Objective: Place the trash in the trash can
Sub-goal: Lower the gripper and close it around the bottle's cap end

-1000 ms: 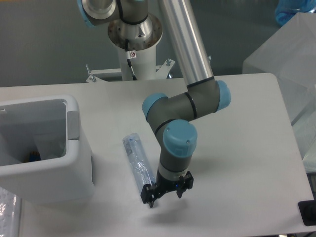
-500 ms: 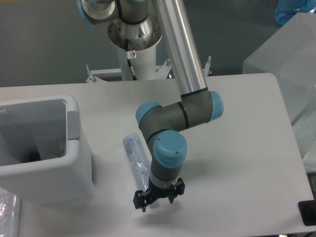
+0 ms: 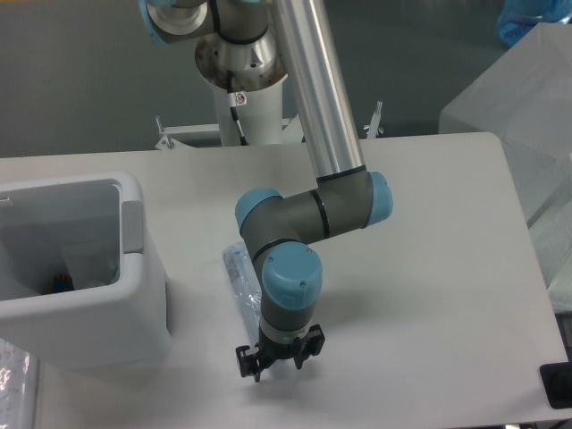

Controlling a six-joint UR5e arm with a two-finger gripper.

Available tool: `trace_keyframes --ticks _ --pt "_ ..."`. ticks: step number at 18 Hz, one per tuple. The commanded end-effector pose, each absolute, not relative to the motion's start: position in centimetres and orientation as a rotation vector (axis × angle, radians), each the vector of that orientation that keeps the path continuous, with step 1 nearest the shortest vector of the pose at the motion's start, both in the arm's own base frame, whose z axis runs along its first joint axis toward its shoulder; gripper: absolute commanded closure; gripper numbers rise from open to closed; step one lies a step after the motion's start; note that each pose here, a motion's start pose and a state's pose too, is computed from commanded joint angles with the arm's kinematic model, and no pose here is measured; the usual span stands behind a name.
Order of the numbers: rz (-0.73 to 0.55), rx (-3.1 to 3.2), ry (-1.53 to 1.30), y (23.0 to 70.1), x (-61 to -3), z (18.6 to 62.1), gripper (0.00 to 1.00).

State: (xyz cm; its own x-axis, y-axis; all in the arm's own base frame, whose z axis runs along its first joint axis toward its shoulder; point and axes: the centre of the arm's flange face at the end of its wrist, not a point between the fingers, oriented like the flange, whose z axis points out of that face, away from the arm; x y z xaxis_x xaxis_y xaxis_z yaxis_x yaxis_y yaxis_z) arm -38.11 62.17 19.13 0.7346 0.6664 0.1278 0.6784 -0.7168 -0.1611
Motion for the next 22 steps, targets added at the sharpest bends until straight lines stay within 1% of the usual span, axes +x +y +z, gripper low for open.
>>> trace_keyframes --ticks 3,5,7,9,11,15,17,20,21,22 --pt "-0.091 -2.745 -1.077 62.1 -38.0 18.9 0.35" --pt "-0.09 -2.744 -1.074 62.0 -38.0 19.1 0.45" --pt "-0.09 -2.744 -1.074 62.0 -38.0 19.1 0.51" --pt "-0.084 -2.75 -1.078 61.9 -38.0 18.9 0.62" --pt "-0.073 -2.751 -1.079 61.8 -38.0 19.0 0.7" --pt "-0.073 -2.753 -1.08 61.8 -38.0 19.0 0.7" --pt "-0.066 -2.742 -1.072 61.9 -38.1 19.8 0.7" --pt "-0.039 -2.706 -1.041 61.8 -38.3 22.7 0.71" --pt "-0.019 -2.678 -1.032 61.9 -38.9 24.5 0.71" --pt "0.01 -2.622 -1.021 62.1 -39.8 27.4 0.71"
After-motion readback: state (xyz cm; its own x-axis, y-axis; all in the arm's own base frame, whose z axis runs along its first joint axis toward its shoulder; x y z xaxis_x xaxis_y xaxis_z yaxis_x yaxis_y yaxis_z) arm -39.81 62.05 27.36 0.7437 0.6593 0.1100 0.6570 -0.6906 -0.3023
